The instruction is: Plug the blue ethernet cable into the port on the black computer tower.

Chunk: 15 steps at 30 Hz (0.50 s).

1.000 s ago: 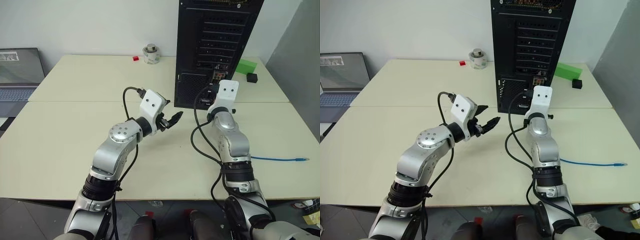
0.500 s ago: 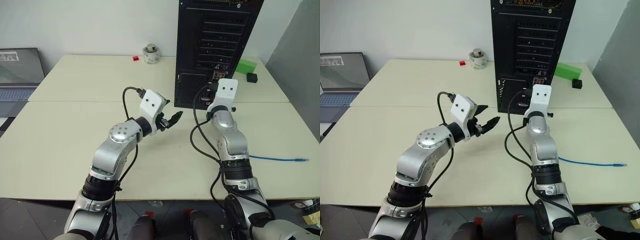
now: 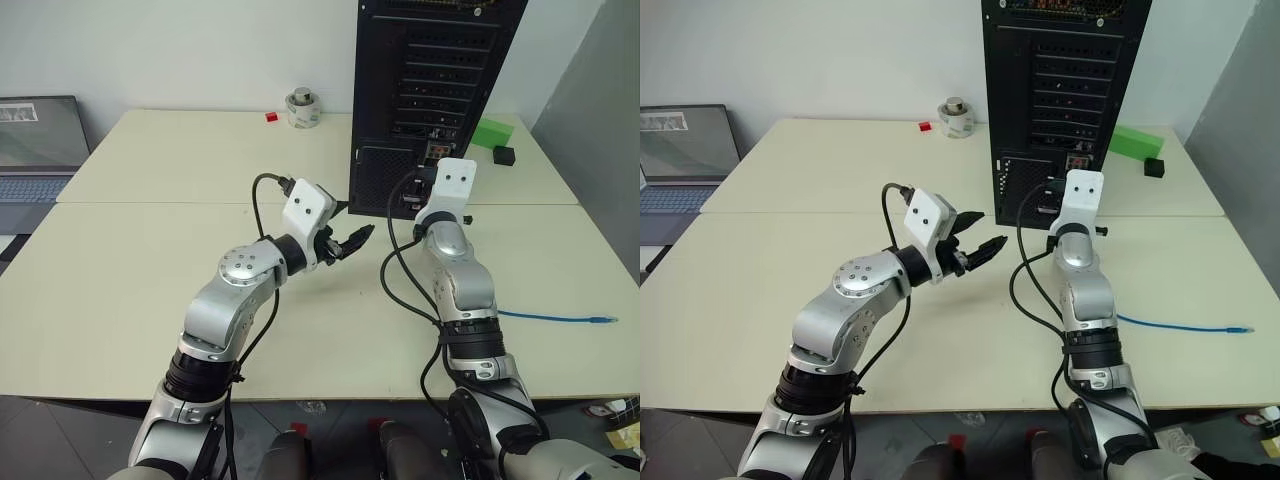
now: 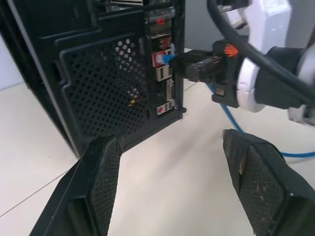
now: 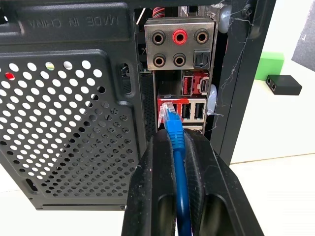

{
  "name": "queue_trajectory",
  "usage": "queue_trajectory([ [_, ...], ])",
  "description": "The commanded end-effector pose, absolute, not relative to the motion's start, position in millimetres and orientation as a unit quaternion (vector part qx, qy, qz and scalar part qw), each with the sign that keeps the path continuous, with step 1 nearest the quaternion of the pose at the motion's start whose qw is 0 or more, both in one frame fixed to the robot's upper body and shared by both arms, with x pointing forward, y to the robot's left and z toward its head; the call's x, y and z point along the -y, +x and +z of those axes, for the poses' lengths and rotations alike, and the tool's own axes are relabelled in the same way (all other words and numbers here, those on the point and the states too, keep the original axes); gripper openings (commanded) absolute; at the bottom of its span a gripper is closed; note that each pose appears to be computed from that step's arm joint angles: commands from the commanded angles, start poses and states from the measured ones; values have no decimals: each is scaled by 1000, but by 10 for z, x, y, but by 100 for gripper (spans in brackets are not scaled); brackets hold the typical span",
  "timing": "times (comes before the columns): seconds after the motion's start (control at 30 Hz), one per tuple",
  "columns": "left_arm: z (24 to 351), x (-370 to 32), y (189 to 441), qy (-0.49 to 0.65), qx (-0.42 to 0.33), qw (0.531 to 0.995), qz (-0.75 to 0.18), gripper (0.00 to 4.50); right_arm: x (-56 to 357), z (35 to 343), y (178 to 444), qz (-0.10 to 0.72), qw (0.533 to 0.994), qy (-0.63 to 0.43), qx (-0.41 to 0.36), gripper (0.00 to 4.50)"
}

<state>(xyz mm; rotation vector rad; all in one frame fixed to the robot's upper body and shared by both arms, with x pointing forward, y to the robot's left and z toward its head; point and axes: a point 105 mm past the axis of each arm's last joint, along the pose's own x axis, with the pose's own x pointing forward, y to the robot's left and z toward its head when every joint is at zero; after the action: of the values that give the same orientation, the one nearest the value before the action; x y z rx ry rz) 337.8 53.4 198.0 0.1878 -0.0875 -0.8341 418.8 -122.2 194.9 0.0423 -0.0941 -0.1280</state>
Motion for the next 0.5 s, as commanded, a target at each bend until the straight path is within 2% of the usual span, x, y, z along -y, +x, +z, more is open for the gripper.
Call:
queue_trajectory([
  [0.03, 2161, -541, 3322, 93, 77, 904, -411, 338, 1281, 2136, 4176, -80, 993, 23, 84, 0],
  [0.5, 2177, -563, 3336, 97, 79, 904, -408, 338, 1289, 2092, 4181, -88, 993, 24, 78, 0],
])
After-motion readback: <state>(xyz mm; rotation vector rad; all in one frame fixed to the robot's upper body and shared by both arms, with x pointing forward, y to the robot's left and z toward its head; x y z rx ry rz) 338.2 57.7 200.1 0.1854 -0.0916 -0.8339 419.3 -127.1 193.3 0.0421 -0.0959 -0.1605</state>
